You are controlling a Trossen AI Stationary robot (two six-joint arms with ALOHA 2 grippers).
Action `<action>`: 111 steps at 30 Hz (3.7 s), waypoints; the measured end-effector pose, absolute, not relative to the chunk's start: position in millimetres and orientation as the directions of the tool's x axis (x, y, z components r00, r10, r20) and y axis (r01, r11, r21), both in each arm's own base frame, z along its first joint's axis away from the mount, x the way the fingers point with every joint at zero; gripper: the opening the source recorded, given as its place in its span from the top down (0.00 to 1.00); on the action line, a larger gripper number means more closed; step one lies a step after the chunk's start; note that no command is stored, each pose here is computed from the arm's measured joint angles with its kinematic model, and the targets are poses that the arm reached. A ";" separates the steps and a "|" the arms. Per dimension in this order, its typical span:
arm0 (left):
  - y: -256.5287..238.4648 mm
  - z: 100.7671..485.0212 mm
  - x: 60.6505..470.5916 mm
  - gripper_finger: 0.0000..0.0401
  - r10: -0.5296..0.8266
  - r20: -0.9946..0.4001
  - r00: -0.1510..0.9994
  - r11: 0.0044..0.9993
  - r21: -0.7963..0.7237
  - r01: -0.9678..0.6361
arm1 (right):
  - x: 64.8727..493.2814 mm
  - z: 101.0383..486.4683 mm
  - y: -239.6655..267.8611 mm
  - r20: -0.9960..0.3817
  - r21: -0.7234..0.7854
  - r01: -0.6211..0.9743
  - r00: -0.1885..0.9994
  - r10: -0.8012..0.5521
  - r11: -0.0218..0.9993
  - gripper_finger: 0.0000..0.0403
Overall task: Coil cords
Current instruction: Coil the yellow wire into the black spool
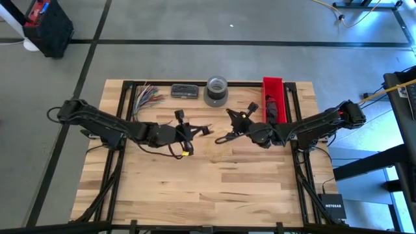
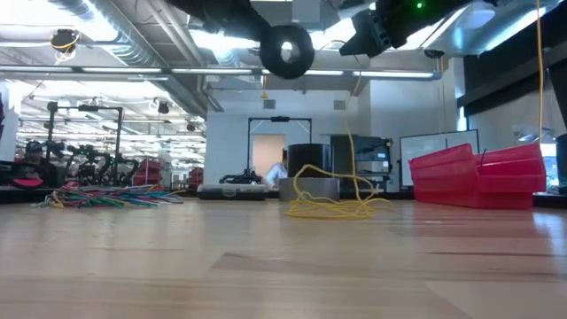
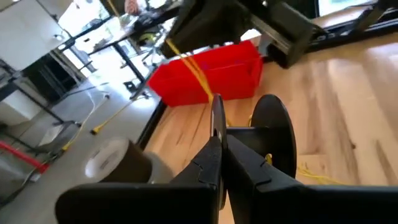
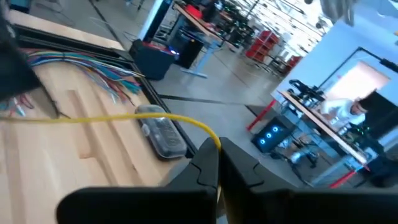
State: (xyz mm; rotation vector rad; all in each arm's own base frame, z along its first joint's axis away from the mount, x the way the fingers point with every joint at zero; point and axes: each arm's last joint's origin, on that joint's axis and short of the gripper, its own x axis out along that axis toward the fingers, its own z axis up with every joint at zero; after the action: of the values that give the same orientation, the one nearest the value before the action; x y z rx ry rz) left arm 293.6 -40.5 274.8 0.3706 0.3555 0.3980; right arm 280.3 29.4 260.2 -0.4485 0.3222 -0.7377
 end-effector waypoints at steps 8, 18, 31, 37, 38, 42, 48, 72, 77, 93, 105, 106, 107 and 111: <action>-16.4 268.8 299.4 0.99 0.574 -0.253 0.779 0.795 0.400 -0.456 | 286.5 270.7 47.1 -0.119 -0.365 0.490 0.819 -0.562 0.791 0.98; -10.2 275.6 304.3 0.99 0.586 -0.180 0.790 0.797 0.306 -0.521 | 316.1 250.6 46.4 -0.130 -0.179 0.285 0.942 -0.310 0.942 0.98; -15.4 275.8 313.7 0.99 0.531 -0.118 0.839 0.826 0.293 -0.482 | 331.1 240.1 46.6 -0.164 -0.211 0.220 0.953 -0.256 0.953 0.98; -34.7 283.3 311.6 0.99 0.506 -0.059 0.861 0.822 0.335 -0.460 | 337.9 220.1 46.8 -0.223 -0.320 0.216 0.929 -0.295 0.923 0.98; -37.9 283.2 311.1 0.99 0.502 -0.060 0.863 0.822 0.342 -0.455 | 337.7 218.9 46.3 -0.229 -0.343 0.222 0.922 -0.311 0.913 0.98; -51.6 287.8 303.1 0.99 0.564 -0.048 0.824 0.759 0.424 -0.495 | 336.2 219.0 44.9 -0.235 -0.409 0.243 0.903 -0.359 0.879 0.98; -76.2 300.5 287.4 1.00 0.549 -0.016 0.835 0.756 0.436 -0.488 | 336.1 221.3 47.1 -0.226 -0.355 0.254 0.911 -0.346 0.900 0.96; -100.0 314.5 264.5 1.00 0.630 0.014 0.776 0.680 0.473 -0.560 | 296.2 251.3 58.8 -0.377 -0.332 0.014 0.914 -0.147 0.943 0.58; -99.9 314.2 265.5 0.99 0.607 0.014 0.794 0.695 0.475 -0.540 | 326.1 223.9 51.6 -0.341 -0.320 0.008 0.932 -0.123 0.947 0.58; -101.7 313.3 266.5 1.00 0.553 0.011 0.833 0.734 0.468 -0.493 | 356.9 179.1 34.6 -0.305 -0.382 0.023 0.940 -0.150 0.924 0.65; -101.7 309.8 266.5 1.00 0.553 -0.011 0.833 0.729 0.490 -0.478 | 345.8 190.9 28.3 -0.338 -0.552 0.106 0.878 -0.338 0.827 0.94; -101.7 309.5 266.5 1.00 0.553 -0.013 0.833 0.728 0.493 -0.476 | 342.5 195.3 27.0 -0.341 -0.564 0.125 0.865 -0.368 0.816 0.94; -101.7 308.8 266.4 1.00 0.554 -0.016 0.833 0.726 0.498 -0.473 | 339.0 199.5 25.7 -0.346 -0.576 0.140 0.851 -0.395 0.806 0.95; -99.6 304.5 267.0 1.00 0.560 -0.043 0.827 0.719 0.521 -0.460 | 322.6 220.9 21.9 -0.351 -0.593 0.188 0.815 -0.461 0.783 0.99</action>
State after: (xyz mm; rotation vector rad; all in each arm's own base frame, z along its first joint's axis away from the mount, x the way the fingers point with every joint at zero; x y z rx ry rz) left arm 267.0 -99.6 304.5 0.5195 0.2036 0.5684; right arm 322.6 21.9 220.9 -0.5718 0.5087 -0.3670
